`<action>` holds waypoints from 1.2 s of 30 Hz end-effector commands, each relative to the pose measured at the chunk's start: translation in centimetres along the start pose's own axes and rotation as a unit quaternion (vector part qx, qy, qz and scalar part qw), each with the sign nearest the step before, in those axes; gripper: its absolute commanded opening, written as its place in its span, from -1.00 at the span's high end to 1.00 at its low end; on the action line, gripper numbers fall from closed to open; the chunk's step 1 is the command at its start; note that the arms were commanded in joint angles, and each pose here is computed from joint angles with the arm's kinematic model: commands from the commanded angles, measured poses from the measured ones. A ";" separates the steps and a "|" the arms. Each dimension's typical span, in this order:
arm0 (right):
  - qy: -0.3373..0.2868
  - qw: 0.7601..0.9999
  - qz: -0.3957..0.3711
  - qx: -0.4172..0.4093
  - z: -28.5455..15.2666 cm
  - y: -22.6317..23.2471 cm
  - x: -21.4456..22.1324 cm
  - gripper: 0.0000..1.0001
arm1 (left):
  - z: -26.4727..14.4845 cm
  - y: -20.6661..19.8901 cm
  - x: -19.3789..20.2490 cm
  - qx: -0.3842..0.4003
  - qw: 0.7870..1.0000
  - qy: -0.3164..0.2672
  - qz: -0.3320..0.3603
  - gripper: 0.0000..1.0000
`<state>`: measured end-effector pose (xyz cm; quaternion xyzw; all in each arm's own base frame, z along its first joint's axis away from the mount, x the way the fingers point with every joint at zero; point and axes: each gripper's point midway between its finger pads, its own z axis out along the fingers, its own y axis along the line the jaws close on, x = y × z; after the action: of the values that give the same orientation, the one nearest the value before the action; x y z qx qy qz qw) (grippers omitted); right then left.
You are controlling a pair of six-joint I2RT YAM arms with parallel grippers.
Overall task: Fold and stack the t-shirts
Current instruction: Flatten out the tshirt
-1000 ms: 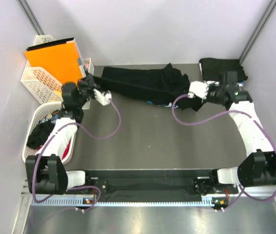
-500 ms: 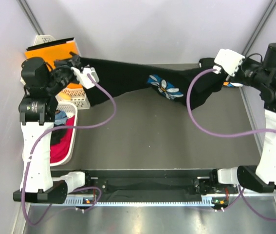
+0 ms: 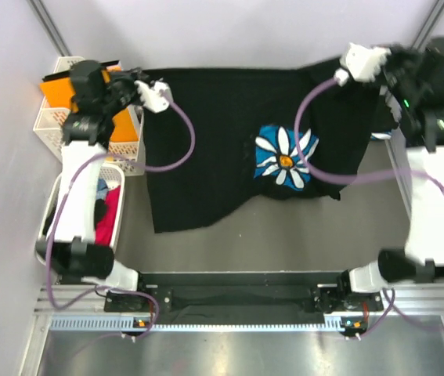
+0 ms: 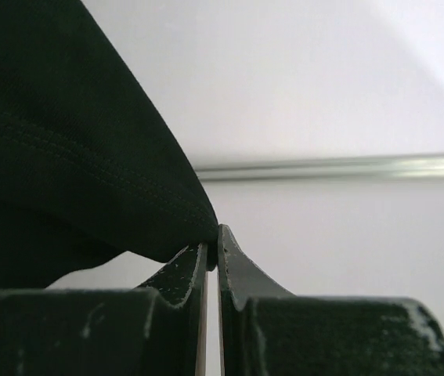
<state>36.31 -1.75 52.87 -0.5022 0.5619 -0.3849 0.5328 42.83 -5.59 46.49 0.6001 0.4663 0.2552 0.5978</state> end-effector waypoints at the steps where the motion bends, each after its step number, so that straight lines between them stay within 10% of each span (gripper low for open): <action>1: 0.054 0.976 -0.068 0.199 6.3 -10.8 2.7 1.00 | 5.8 5.4 5.0 -0.096 0.987 0.052 0.115 1.00; 5: 0.058 0.932 -0.099 0.344 9.9 -15.8 2.6 1.00 | 7.9 13.0 6.0 -0.266 0.941 0.076 0.196 1.00; 10: 0.028 0.830 -0.120 0.544 3.6 -22.3 0.1 1.00 | 4.5 22.2 3.6 -0.454 0.859 0.084 0.222 1.00; 20: 0.015 0.731 -0.115 0.672 -8.2 -25.3 -1.6 1.00 | -3.2 23.9 -2.8 -0.572 0.783 0.046 0.238 1.00; 25: 0.022 0.783 -0.086 0.616 -7.8 -21.6 0.0 1.00 | -0.1 17.8 -1.3 -0.512 0.821 0.044 0.250 1.00; 30: 0.024 0.942 -0.131 0.307 3.6 -0.5 3.5 1.00 | 3.8 2.0 3.0 -0.335 0.914 0.043 0.224 1.00; 36: -0.035 0.984 -0.146 0.094 2.6 18.9 2.5 1.00 | 3.5 -15.9 5.6 -0.161 0.960 0.029 0.227 1.00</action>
<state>38.09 -2.01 37.93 -0.4875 0.4132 -0.5275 0.5598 47.57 -5.67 33.34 0.5499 0.2926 0.4717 0.6241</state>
